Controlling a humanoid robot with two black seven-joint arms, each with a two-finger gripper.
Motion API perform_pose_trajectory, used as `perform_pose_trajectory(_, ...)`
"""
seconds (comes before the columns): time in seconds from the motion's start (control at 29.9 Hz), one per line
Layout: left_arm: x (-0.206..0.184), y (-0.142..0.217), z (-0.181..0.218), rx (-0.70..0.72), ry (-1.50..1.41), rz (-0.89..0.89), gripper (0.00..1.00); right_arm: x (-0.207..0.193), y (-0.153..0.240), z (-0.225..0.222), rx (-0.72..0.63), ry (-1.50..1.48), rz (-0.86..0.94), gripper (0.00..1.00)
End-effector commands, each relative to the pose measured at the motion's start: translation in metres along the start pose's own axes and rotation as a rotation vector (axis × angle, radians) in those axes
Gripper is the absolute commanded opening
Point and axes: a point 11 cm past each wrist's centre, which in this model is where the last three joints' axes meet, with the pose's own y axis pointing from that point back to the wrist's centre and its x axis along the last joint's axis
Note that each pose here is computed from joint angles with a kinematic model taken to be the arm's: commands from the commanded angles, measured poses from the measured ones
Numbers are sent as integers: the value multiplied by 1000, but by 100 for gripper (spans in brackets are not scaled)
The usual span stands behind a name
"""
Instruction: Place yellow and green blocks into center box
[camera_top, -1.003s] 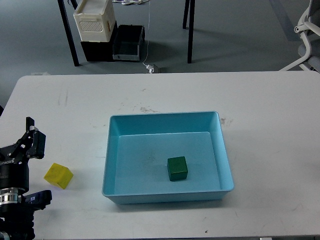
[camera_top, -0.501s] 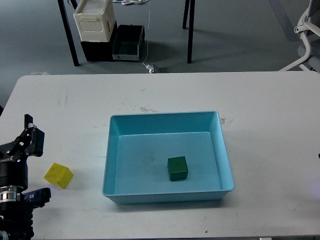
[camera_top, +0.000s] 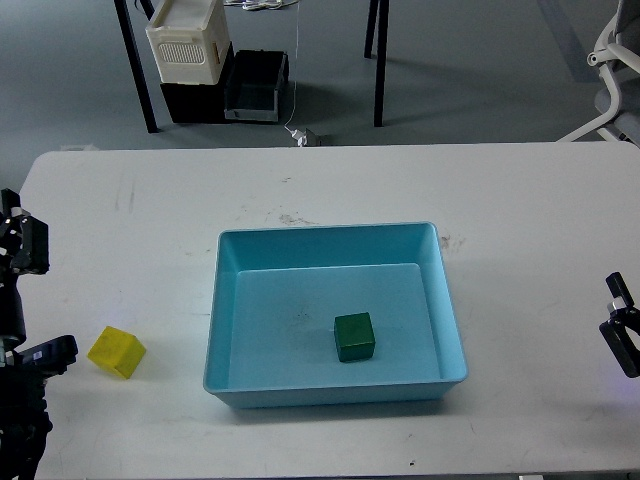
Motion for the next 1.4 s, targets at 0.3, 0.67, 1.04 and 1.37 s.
perform_pose_trajectory(0.3, -99, -67, 15, 138, -187, -262, 100, 3, 2, 2, 35, -28, -3, 100)
perform_pose_trajectory(0.67, -183, -102, -154, 795, -580, -644, 100, 1, -8, 6, 42, -49, -33, 100)
perform_pose_trajectory(1.04, -177, -46, -269, 1370, -949, -927, 100, 5, -10, 2, 51, -48, -31, 100)
perform_pose_trajectory(1.37, -172, -20, -298, 1658, -1262, -1118, 100, 8, -8, 1, 56, -50, -19, 100)
